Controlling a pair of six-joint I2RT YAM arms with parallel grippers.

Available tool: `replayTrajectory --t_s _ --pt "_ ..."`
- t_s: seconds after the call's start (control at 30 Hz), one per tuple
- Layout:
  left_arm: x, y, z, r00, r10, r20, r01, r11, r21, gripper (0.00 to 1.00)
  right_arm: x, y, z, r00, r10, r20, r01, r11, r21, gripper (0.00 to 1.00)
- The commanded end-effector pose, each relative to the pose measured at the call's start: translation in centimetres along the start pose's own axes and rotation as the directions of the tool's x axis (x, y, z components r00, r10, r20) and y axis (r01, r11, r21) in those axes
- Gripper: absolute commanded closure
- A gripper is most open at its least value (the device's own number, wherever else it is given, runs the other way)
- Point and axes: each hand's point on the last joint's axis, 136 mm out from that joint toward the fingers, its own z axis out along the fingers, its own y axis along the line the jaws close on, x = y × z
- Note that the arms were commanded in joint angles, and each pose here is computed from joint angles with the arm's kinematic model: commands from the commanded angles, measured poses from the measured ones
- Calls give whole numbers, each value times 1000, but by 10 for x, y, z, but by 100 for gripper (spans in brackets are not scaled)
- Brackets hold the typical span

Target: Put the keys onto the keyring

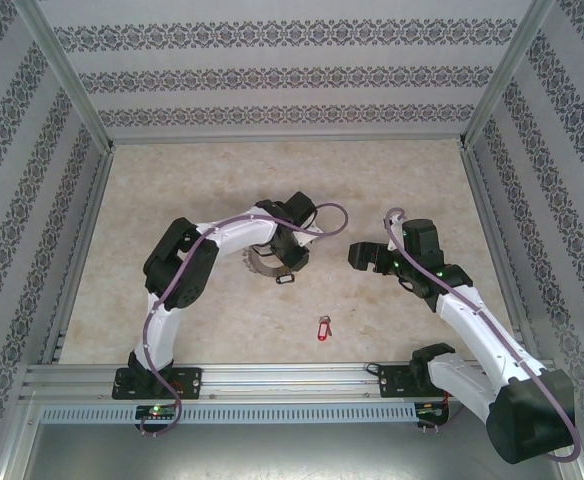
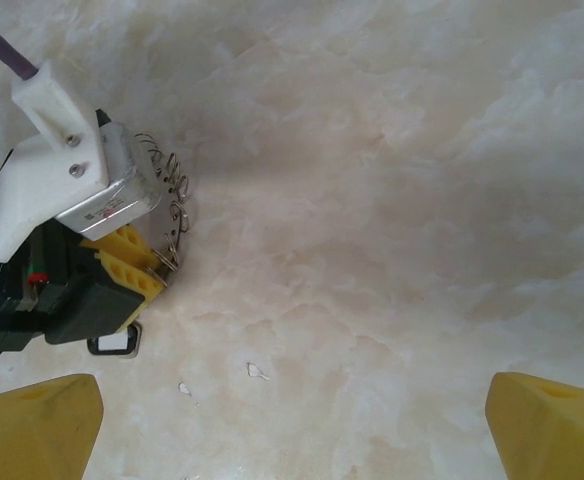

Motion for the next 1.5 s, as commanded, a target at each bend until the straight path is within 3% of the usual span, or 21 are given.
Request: replayTrajectory --t_s 0.0,0.47,0.7,1.07,1.27,1.47 --pt "10 4 -9 1000 -14 -4 14 1000 -11 73 -9 -2 -4 999 -13 30 12 1000 16 2" --pt "24 1 -20 1000 -21 -18 20 1000 -16 72 -13 -2 -6 999 -17 46 16 1000 21 2" --pt "29 1 -17 999 -28 -18 28 999 -16 80 -14 -1 -6 998 -26 50 25 1000 17 2" --pt "16 -4 -16 1000 -8 11 8 1000 23 75 -13 -3 -13 997 -30 65 28 999 28 2" --pt "16 -3 -16 1000 0 11 0 1000 21 80 -13 -4 -15 997 -31 69 29 999 31 2" --pt "16 -2 -20 1000 0 12 -1 1000 8 92 -13 -4 -17 997 -32 75 29 999 32 2"
